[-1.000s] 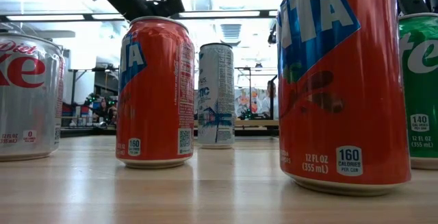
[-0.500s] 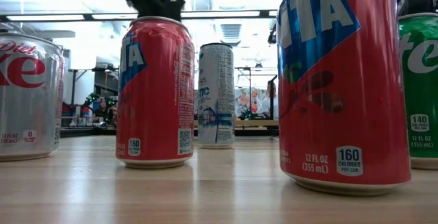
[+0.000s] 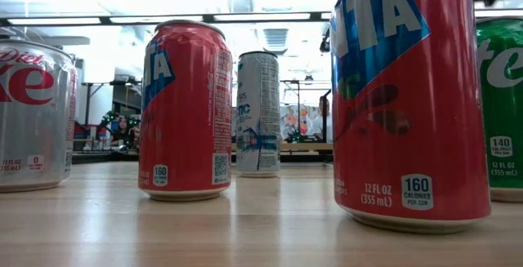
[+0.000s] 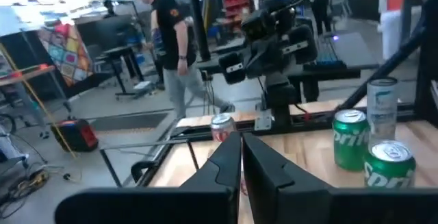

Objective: Sort soda cans
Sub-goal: Put the white yellow soda can on the shelf

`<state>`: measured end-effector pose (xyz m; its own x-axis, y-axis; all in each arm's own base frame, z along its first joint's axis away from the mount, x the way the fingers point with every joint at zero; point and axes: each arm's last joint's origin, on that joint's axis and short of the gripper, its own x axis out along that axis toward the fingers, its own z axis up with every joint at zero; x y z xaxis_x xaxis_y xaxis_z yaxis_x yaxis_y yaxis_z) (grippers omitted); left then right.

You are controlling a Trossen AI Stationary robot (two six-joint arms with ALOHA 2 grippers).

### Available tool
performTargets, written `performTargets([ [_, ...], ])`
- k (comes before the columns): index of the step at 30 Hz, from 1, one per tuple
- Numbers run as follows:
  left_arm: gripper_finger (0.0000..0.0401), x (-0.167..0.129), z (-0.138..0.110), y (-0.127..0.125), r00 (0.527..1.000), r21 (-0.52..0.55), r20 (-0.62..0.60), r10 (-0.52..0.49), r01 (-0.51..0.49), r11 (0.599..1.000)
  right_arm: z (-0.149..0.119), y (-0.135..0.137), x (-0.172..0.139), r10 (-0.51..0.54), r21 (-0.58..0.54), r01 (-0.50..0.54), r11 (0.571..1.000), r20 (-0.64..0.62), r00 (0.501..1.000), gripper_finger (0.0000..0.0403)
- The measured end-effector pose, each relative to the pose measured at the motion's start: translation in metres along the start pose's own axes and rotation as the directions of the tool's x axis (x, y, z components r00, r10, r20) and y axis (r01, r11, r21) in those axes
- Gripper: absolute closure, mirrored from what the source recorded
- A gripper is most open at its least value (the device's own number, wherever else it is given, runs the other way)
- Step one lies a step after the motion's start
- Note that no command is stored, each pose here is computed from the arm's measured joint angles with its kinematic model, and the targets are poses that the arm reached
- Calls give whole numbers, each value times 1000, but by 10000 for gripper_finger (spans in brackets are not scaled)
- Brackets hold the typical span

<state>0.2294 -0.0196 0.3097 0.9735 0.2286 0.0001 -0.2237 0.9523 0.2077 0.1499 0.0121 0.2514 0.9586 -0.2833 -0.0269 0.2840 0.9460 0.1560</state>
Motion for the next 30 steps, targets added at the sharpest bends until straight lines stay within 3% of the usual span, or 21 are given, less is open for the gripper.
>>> performTargets([
  [3, 401, -8, -17, 3, 995, -8, -20, 95, -96, 995, 16, 8, 13, -27, -54, 27, 998, -1, 1000, 390],
  [7, 401, -16, -35, 8, 951, -15, -100, 293, -296, 955, 37, 20, 30, -46, -94, 45, 995, 0, 999, 390],
  [10, 401, -19, -45, 9, 922, 5, -133, 363, -366, 931, 43, 25, 42, -83, -113, 79, 990, -28, 996, 390],
  [17, 401, -14, -41, 21, 915, 39, -139, 380, -378, 925, 58, 28, 78, -172, -100, 168, 981, -34, 985, 390],
  [21, 401, -9, -34, 34, 936, 84, -132, 326, -318, 944, 63, 25, 99, -214, -107, 208, 972, -42, 976, 390],
  [25, 401, -5, -33, 52, 940, 139, -200, 275, -251, 958, 59, 19, 123, -264, -128, 253, 959, -75, 962, 390],
  [30, 401, -5, -35, 74, 904, 160, -285, 319, -284, 945, 59, 12, 153, -219, -138, 203, 970, -116, 969, 390],
])
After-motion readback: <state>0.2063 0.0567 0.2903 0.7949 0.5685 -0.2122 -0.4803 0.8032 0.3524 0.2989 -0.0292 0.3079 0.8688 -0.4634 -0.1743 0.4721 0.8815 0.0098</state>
